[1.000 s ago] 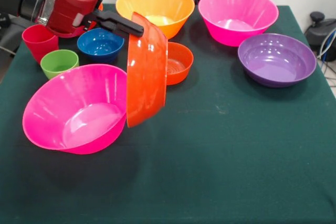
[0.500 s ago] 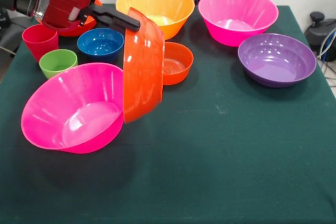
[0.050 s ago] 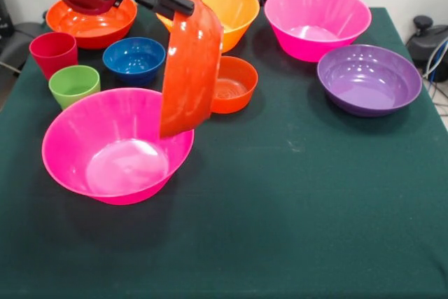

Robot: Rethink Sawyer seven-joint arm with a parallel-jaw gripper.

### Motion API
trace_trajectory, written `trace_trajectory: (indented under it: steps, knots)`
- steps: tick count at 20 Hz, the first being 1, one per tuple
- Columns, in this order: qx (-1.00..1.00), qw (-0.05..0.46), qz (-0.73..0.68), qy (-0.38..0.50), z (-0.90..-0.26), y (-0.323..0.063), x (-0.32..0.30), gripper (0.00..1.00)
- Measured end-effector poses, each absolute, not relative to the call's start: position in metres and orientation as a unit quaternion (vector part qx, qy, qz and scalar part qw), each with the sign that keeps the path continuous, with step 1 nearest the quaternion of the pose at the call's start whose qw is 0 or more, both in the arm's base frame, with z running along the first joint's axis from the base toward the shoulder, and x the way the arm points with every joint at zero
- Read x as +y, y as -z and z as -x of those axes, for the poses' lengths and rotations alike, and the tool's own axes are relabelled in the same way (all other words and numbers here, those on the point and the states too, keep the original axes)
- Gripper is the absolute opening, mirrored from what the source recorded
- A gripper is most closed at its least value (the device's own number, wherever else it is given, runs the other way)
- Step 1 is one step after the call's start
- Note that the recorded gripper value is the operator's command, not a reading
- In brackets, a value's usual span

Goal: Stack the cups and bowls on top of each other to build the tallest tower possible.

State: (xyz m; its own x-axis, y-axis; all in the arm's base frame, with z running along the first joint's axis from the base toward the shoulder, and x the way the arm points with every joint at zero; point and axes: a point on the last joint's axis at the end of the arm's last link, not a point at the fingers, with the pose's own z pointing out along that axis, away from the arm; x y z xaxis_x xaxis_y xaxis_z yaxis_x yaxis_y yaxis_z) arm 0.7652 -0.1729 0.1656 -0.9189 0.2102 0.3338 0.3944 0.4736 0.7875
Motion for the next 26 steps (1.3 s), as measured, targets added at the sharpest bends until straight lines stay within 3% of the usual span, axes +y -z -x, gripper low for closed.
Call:
trace_trajectory:
  steps: [10,26]
  knots:
    - [-0.865,0.07,0.176,0.465,-0.751,-0.176,-0.144,0.0]
    - [-0.866,0.078,0.165,0.465,-0.771,-0.18,-0.136,0.0]
